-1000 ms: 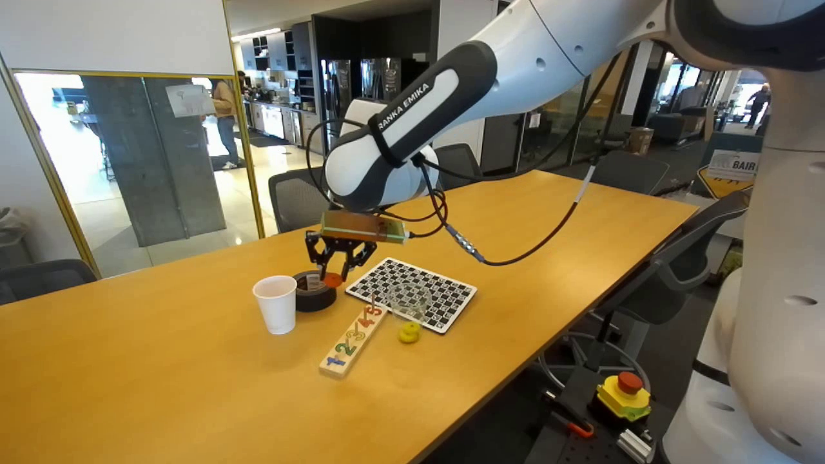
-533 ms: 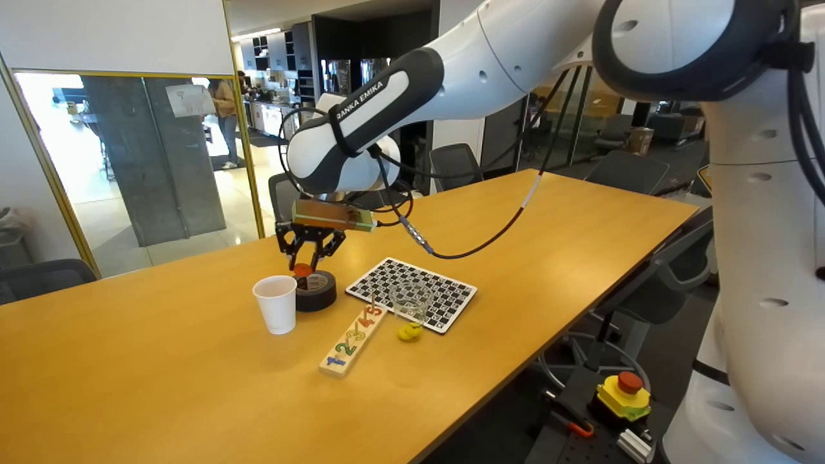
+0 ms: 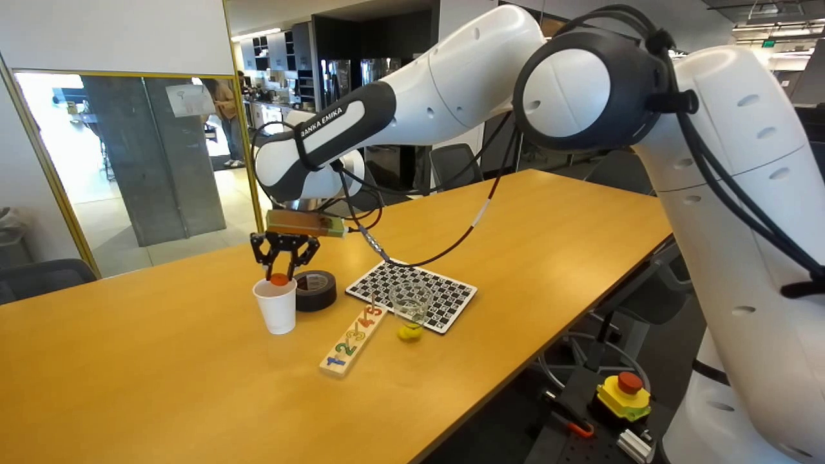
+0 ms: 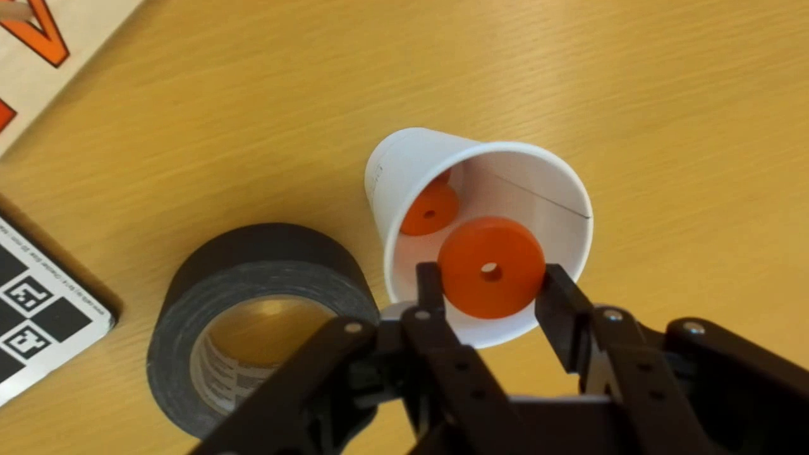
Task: Put the yellow discs on the table and then put the orange discs in the cup
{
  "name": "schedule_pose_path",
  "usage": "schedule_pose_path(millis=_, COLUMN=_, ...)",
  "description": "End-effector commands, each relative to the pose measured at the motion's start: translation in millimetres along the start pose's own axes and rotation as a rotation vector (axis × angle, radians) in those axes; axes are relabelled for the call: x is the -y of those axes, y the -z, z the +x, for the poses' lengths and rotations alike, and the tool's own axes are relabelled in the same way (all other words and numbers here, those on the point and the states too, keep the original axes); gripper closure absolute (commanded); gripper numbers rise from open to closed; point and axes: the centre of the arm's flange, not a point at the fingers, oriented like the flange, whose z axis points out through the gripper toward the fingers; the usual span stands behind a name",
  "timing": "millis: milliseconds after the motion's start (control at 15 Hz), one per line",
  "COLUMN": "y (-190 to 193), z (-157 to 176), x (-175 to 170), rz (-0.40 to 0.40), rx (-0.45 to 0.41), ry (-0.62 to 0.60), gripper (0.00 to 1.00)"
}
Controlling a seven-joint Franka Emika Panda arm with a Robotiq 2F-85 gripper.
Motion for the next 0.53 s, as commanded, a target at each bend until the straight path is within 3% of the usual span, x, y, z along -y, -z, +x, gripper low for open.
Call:
schedule_pose_path(millis=0, y=-4, z=29, x=19, rz=0.010, rx=0.019, ry=0.011, gripper=0.61)
schedule_pose_path(millis=67, y=-6, z=31, x=20, rz=0.006, rx=0.022, ry=0.009, gripper=0.33)
schedule_pose_path(millis=133, y=-7, z=32, x=20, rz=-0.001, rx=0.024, ry=0.005, gripper=0.31)
schedule_pose_path(millis=400, y=1, z=23, x=7, rz=-0.047, rx=0.018, ry=0.013, gripper=0.03)
schedule_pose_path(millis=467, y=9, z=17, x=0, rz=-0.065, rx=0.013, ry=0.021, gripper=0.00)
